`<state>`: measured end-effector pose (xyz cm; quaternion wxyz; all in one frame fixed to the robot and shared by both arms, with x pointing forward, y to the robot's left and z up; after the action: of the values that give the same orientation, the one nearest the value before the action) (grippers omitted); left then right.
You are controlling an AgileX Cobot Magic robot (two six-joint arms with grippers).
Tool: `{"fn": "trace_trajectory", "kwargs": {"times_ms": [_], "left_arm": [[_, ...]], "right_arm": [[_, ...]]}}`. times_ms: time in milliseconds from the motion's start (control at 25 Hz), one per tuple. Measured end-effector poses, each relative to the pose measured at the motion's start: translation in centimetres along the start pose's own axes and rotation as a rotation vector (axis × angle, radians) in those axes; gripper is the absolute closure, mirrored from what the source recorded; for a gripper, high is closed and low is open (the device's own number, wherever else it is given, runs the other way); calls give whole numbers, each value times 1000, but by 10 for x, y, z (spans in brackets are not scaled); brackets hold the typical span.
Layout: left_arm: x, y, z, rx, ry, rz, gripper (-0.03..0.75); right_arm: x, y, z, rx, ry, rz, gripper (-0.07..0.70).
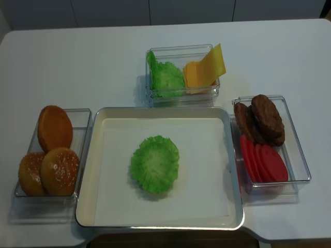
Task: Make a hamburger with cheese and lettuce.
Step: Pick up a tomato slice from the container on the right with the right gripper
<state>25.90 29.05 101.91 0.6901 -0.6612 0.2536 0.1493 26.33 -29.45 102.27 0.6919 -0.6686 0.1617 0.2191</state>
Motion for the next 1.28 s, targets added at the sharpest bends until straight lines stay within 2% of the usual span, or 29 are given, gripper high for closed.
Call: {"fn": "trace_trajectory", "kwargs": {"times_ms": [960, 1080, 1200, 1280], "left_arm": [[0, 0, 0, 0, 0, 0, 433], [0, 0, 0, 0, 0, 0, 433], [0, 0, 0, 0, 0, 0, 433], [0, 0, 0, 0, 0, 0, 433]], "right_arm": [[0, 0, 4, 15, -34, 2, 377], [0, 0, 5, 18, -34, -2, 283], [-1, -3, 5, 19, -35, -20, 73], [-1, -3, 5, 19, -35, -24, -14]]}}
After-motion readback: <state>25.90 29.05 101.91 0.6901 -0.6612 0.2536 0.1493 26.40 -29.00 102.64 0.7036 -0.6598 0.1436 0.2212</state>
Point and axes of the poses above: a point on each arm's last joint axis where the gripper is mounted, x pointing out along that axis toward the gripper, z along the wrist's bending axis when the last joint is at zero, y = z × x, the point moved 4 cm from there along x, pointing out along that axis toward the gripper, and after that the axes turned 1 degree about x, right-handed, at the moved point
